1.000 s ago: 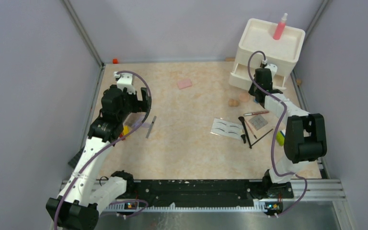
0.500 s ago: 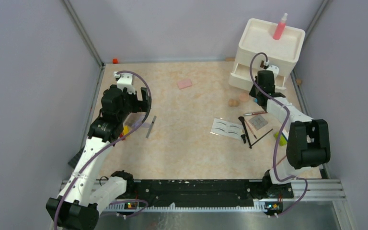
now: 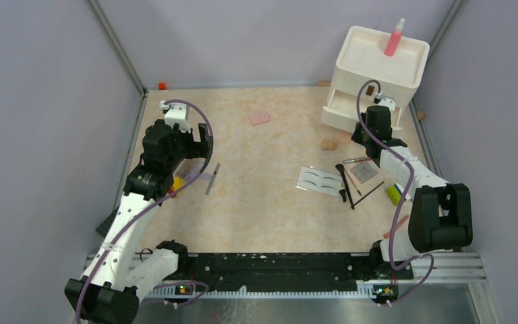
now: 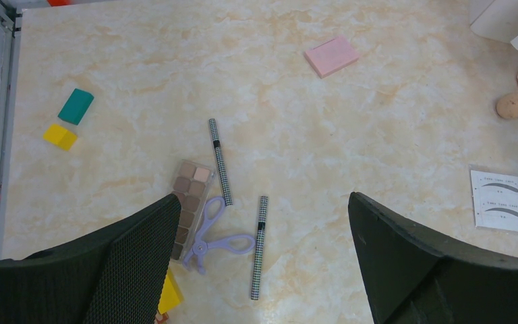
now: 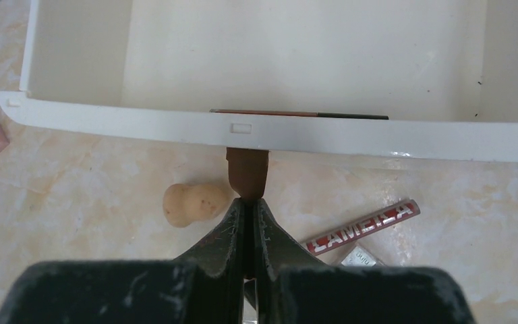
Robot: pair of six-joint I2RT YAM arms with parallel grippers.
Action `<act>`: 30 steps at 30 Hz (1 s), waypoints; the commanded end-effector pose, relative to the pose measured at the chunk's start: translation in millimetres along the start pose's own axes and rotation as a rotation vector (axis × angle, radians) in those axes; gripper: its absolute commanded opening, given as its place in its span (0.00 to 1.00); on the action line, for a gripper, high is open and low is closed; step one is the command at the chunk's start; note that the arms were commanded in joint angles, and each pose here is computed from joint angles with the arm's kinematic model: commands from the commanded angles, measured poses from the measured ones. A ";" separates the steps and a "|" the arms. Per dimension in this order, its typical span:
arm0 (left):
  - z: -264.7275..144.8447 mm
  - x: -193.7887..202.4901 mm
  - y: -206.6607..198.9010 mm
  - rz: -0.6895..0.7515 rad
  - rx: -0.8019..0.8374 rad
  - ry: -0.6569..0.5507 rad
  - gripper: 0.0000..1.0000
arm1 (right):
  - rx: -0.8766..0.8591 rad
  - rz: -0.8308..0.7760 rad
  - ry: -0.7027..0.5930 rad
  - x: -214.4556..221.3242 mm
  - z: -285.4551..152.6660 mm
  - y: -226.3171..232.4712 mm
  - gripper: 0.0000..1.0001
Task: Organize the makeup
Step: Open the drawer in the storage box.
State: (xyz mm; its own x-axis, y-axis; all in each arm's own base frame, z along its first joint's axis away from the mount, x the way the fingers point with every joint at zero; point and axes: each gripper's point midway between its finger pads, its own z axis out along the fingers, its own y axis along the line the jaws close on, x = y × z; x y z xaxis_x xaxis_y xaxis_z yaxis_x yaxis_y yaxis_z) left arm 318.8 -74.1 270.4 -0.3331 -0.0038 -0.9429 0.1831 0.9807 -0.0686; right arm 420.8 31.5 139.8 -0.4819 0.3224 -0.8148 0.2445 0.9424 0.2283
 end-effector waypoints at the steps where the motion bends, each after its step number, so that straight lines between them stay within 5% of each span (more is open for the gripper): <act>1: -2.1 -14.0 -0.4 0.001 0.007 -0.059 0.99 | -0.042 0.020 -0.008 -2.7 -13.4 5.9 0.00; 30: -1.7 -13.6 -0.6 0.001 0.008 -0.057 0.99 | -0.070 -0.005 0.070 30.1 -39.1 6.2 0.00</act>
State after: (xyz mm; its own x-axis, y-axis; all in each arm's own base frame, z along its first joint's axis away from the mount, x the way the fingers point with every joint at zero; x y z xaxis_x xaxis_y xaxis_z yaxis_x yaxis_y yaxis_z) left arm 318.8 -74.1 270.4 -0.3331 -0.0038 -0.9429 0.1835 0.9806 -0.0687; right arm 396.2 36.4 145.0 -0.4786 0.3329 -0.8125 0.2220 0.9412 0.2548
